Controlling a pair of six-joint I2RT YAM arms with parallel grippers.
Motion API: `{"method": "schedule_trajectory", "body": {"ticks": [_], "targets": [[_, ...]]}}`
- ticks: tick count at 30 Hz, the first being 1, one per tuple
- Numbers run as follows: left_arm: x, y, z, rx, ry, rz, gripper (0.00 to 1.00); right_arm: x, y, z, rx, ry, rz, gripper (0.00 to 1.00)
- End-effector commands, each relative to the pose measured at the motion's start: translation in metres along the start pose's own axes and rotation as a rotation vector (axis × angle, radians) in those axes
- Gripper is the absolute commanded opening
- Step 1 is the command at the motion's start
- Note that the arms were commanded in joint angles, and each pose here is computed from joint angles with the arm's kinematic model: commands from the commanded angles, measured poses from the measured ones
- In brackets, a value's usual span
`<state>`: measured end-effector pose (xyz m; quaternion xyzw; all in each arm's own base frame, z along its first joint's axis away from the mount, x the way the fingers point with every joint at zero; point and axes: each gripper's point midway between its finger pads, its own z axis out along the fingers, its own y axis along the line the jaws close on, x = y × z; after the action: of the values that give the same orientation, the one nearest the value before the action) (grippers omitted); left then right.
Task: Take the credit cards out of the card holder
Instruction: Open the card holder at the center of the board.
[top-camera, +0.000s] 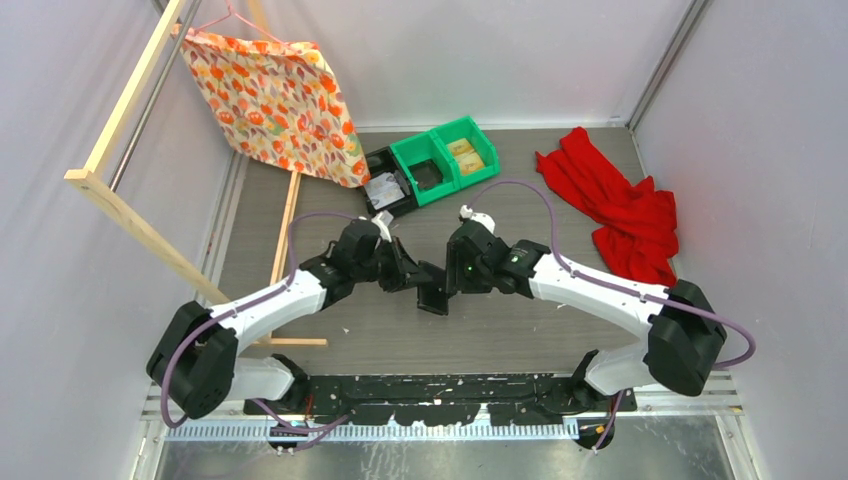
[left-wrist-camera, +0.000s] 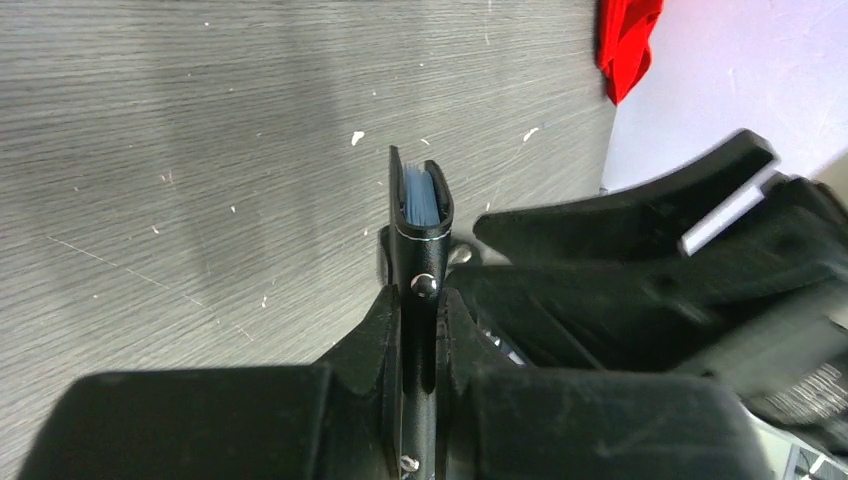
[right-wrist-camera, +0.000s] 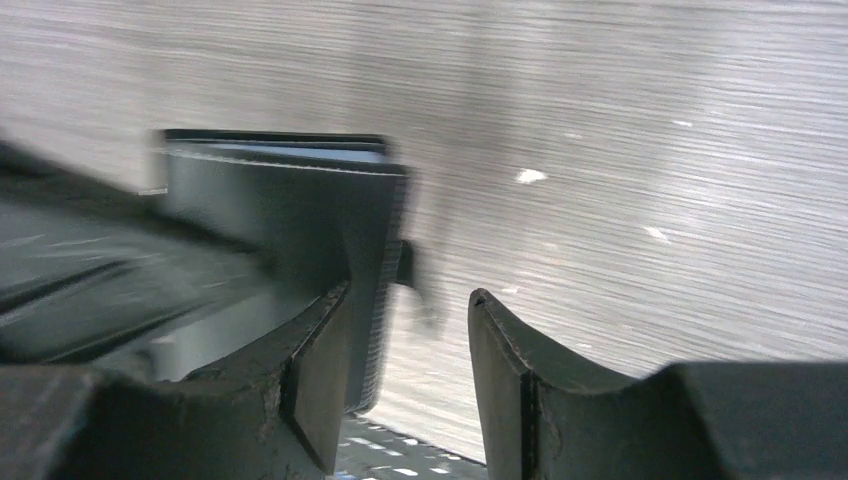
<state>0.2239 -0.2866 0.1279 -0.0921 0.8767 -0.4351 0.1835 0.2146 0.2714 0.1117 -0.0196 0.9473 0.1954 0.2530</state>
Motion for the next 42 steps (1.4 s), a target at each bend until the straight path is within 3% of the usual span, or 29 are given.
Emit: {"method": "schedule_trajectory", "body": {"ticks": [1, 12, 19, 26, 29, 32, 42], "targets": [[-0.017, -0.054, -0.023, 0.161, -0.052, 0.068, 0.01, 0.021, -0.072, 0.004, 0.302, 0.055, -0.064, 0.49], [-0.015, -0.051, -0.022, 0.139, -0.039, 0.098, 0.01, 0.004, -0.069, -0.013, 0.286, -0.015, -0.059, 0.49], [-0.006, -0.060, -0.025, 0.200, 0.039, 0.149, 0.01, -0.033, -0.046, -0.047, -0.060, -0.151, 0.181, 0.50], [-0.007, -0.079, -0.026, 0.358, 0.055, 0.097, 0.01, -0.050, 0.008, -0.078, -0.387, -0.194, 0.208, 0.64], [-0.014, -0.073, -0.024, 0.350, 0.028, 0.074, 0.01, -0.050, 0.015, -0.078, -0.455, -0.190, 0.263, 0.69], [-0.016, -0.075, -0.024, 0.358, 0.020, 0.071, 0.01, -0.039, 0.009, -0.063, -0.406, -0.120, 0.275, 0.70], [-0.017, -0.069, -0.024, 0.336, 0.016, 0.063, 0.01, -0.024, -0.013, -0.048, -0.295, -0.080, 0.269, 0.45]]}}
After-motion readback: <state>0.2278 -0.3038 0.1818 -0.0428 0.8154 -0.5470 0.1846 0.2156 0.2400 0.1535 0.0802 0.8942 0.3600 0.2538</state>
